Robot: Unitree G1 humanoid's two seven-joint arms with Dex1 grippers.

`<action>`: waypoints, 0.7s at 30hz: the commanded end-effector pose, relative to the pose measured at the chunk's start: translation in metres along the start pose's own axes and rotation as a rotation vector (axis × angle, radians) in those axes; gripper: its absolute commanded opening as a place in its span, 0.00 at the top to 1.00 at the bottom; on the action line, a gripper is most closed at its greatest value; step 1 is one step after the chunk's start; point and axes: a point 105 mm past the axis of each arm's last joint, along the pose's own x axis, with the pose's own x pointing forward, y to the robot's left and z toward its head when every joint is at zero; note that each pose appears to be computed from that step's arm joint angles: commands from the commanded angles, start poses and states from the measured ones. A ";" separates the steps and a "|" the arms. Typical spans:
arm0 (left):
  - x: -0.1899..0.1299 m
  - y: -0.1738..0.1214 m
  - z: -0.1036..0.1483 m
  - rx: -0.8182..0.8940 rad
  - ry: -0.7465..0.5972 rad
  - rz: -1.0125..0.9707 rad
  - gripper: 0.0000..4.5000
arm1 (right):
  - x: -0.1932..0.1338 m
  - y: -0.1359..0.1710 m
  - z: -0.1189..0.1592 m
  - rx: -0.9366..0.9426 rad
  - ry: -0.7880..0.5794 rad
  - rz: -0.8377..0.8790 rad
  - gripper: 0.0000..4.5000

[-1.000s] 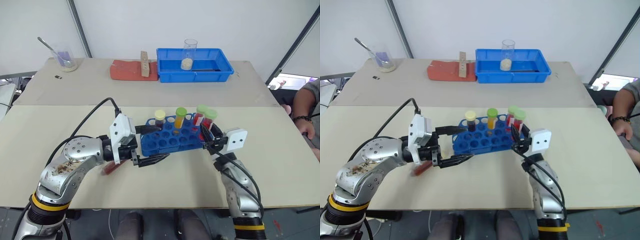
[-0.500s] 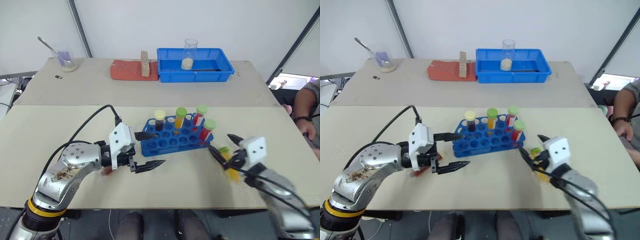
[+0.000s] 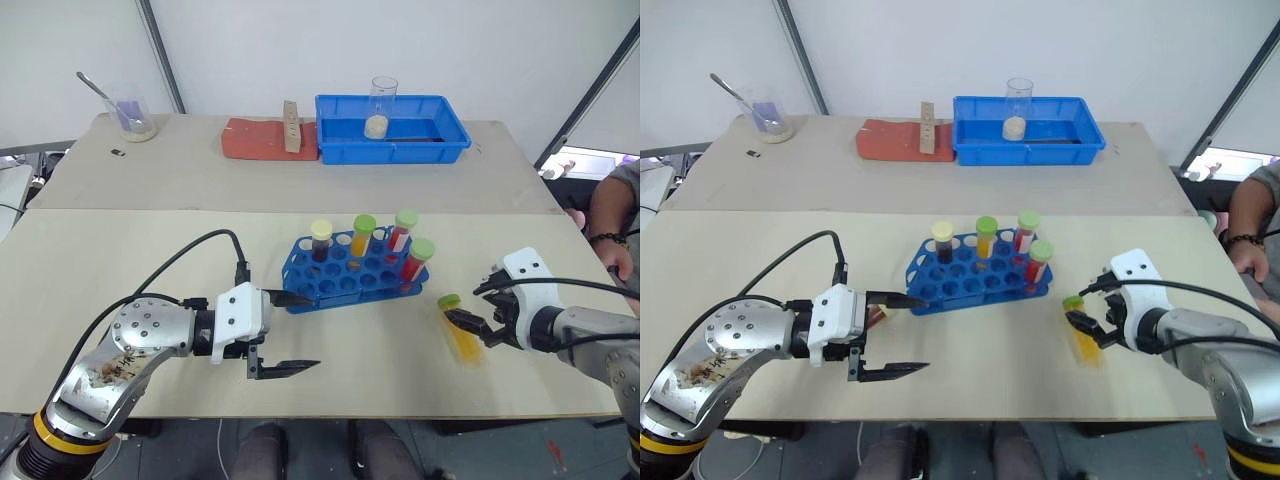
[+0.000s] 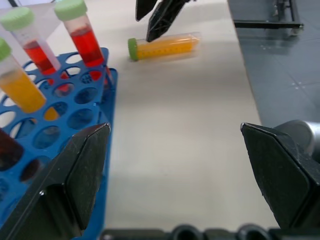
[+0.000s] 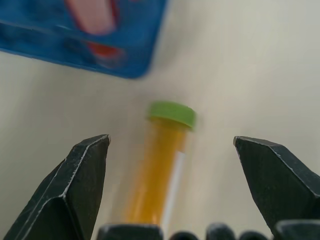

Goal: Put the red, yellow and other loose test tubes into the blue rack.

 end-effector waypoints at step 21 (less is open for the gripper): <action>0.017 -0.008 0.010 0.053 -0.058 -0.017 0.00 | 0.026 0.004 0.008 0.054 0.258 0.137 0.78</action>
